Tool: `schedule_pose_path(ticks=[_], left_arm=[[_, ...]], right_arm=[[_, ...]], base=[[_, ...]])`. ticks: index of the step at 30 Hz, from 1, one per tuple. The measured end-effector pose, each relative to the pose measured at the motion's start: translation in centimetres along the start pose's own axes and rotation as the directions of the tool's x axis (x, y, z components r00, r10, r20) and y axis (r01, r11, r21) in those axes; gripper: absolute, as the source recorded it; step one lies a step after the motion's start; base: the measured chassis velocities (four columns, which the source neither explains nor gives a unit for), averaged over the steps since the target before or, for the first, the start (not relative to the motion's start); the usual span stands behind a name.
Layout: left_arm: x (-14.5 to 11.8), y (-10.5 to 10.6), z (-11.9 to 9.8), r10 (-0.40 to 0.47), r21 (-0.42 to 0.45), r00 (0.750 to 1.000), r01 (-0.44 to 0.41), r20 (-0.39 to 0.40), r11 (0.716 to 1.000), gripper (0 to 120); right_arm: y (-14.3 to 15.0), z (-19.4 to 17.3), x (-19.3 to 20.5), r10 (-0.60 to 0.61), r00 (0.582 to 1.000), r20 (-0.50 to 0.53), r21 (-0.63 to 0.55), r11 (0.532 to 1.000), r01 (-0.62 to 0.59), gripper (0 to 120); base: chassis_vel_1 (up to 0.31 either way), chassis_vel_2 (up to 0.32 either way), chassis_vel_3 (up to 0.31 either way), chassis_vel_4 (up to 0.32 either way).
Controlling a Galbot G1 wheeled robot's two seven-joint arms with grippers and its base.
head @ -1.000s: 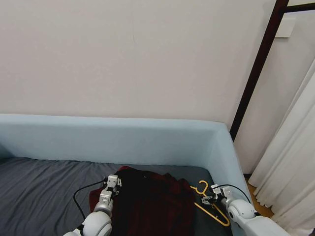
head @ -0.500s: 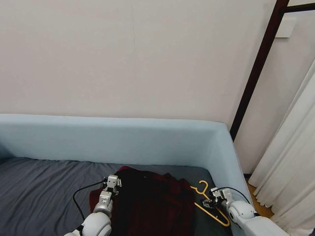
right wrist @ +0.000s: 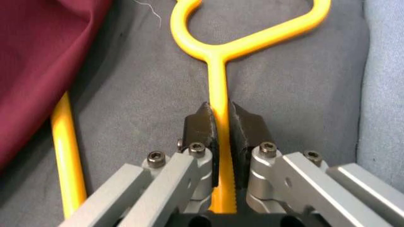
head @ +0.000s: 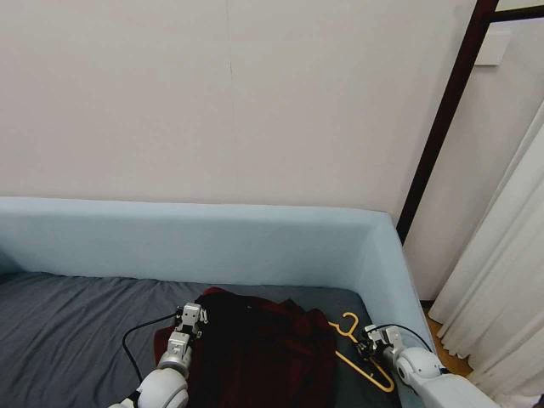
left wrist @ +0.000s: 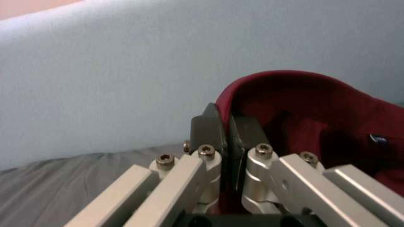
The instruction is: Pick up the clothes from the sofa and hang them on the clothes hanger.
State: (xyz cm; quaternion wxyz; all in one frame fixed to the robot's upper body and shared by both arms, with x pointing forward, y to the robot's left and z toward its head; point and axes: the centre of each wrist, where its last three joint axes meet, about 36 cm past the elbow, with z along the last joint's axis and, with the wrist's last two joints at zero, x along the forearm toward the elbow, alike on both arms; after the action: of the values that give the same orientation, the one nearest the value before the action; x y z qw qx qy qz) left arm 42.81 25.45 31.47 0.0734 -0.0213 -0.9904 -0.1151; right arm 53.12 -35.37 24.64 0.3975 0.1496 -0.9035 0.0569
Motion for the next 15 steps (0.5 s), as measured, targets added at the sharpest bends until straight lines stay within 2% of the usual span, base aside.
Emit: schedule_pose_path(ticks=[9,11,15], left_arm=[[0.0,0.0,-0.1,0.002,-0.001,1.000,-0.002,0.002,1.000,0],[-0.2,0.0,-0.2,0.003,-0.001,1.000,-0.003,0.004,1.000,0],[-0.3,0.0,-0.2,0.005,-0.002,1.000,-0.005,0.004,1.000,0]], right_arm=[[-0.7,-0.3,0.7,0.064,0.996,0.068,-0.011,0.998,-0.064,5],[-1.0,-0.4,0.9,0.127,0.981,0.147,0.061,0.989,-0.137,5],[-0.9,-1.3,1.4,0.183,0.950,0.253,0.120,0.968,-0.219,5]], base=[[0.000,0.000,0.000,0.000],[0.000,0.000,0.000,0.000],[0.000,0.000,0.000,0.000]])
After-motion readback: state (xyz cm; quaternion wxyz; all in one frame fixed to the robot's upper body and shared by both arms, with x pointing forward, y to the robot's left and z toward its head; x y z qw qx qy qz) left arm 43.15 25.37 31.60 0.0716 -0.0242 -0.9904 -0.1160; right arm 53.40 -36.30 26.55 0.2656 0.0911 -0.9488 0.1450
